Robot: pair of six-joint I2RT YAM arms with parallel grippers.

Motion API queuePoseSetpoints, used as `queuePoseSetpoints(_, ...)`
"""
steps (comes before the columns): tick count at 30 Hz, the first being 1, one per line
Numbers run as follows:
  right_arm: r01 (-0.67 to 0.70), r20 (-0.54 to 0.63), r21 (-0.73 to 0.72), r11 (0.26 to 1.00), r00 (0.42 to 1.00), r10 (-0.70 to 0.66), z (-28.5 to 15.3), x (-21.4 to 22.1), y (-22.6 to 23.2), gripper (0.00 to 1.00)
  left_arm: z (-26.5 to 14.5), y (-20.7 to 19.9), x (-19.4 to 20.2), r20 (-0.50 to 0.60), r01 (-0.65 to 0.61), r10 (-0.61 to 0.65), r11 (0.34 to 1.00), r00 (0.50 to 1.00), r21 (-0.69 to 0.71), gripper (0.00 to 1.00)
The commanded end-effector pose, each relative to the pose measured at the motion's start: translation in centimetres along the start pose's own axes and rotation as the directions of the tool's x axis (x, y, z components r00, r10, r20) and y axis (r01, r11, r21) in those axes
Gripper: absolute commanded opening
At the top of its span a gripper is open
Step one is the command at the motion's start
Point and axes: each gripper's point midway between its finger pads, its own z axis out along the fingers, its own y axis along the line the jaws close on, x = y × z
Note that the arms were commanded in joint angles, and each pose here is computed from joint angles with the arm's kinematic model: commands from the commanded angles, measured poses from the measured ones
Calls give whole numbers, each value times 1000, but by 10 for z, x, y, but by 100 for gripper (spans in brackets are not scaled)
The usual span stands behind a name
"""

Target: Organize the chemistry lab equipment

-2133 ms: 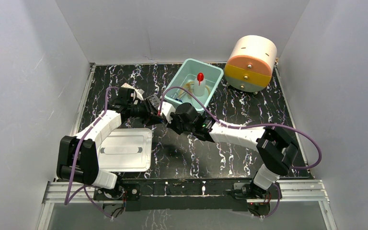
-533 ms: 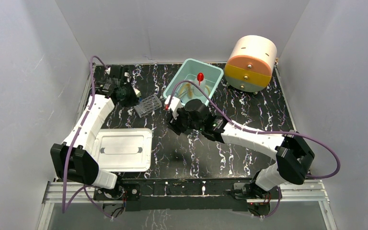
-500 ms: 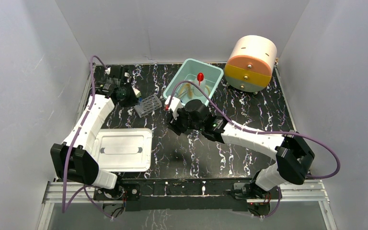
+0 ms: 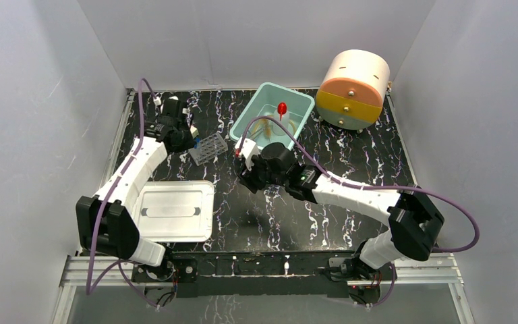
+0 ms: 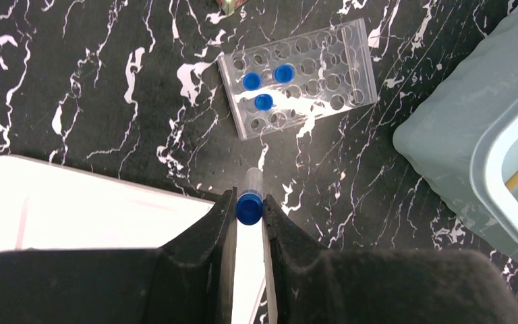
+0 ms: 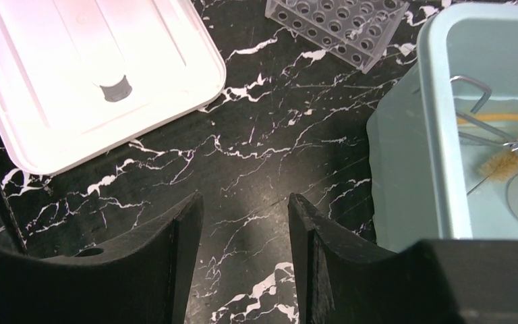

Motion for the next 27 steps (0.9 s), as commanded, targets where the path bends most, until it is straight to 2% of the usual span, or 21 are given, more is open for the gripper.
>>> queuePoseSetpoints(1,-21,57,14,1000,998,21,-9,-13,-2,58,8,-8,-16,67,-44,46,999,997,-22,9)
queuePoseSetpoints(11,-28,51,25,999,998,27,-9,-10,-4,57,16,-21,-6,92,-135,145,985,985,-103,9)
queuePoseSetpoints(27,-40,38,26,999,999,39,-9,-3,-3,57,38,-27,1,67,-172,179,980,982,-101,8)
